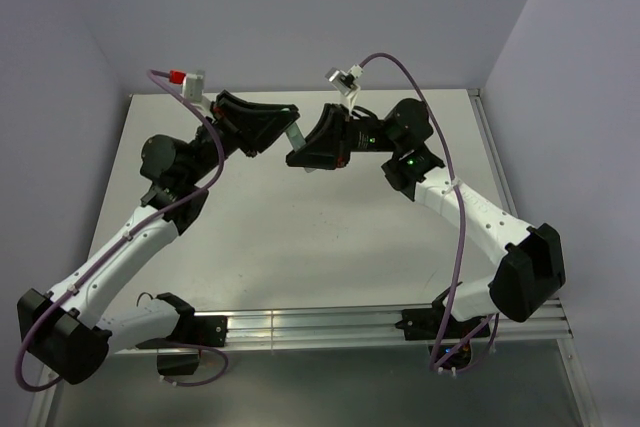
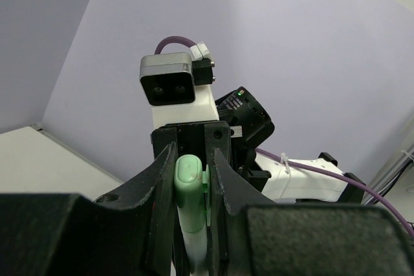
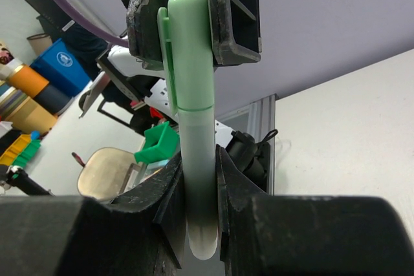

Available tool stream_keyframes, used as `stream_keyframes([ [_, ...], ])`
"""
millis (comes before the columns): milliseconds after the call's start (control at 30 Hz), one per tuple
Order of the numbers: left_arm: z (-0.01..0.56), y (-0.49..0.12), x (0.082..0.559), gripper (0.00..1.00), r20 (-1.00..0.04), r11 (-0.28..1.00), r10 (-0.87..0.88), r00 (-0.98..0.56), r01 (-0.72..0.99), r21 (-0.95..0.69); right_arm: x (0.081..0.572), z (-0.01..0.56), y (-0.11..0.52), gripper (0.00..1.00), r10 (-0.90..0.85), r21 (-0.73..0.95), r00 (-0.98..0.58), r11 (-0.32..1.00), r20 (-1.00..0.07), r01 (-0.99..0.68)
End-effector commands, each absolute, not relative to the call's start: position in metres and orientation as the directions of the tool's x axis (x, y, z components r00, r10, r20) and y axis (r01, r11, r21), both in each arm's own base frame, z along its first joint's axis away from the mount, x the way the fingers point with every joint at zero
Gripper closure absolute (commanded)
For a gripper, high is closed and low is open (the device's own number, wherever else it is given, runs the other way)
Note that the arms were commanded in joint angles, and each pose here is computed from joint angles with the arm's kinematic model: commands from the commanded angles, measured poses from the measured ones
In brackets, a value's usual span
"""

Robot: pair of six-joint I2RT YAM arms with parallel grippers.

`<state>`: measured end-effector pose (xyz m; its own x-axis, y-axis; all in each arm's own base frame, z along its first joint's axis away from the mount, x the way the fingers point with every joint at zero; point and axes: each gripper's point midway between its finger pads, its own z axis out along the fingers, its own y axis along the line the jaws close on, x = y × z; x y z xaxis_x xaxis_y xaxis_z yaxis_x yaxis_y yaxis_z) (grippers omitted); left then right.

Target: Insert the pens into the pen caps

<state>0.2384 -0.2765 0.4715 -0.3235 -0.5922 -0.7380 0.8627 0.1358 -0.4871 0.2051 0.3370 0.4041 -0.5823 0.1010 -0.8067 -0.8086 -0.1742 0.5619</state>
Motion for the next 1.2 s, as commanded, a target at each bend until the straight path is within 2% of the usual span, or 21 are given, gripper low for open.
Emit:
stream_keyframes([
  [0, 0.407, -0.319, 0.177, 1.0, -0.812, -0.046, -0.284, -0.51, 0.853, -0.52, 0.242, 0.461, 0.337, 1.0, 0.327, 0.539, -0.541, -0.105, -0.775, -0.835],
  [933, 0.358, -0.334, 0.165, 1.0, -0.806, 0.03, -0.204, -0.556, 0.819, -0.573, 0.257, 0.483, 0.324, 1.0, 0.383, 0.565, -0.55, -0.085, -0.742, -0.821],
  [1167, 0.364, -0.332, 0.172, 1.0, -0.804, 0.075, -0.249, -0.54, 0.817, -0.572, 0.257, 0.479, 0.323, 1.0, 0.369, 0.571, -0.554, -0.073, -0.746, -0.817],
])
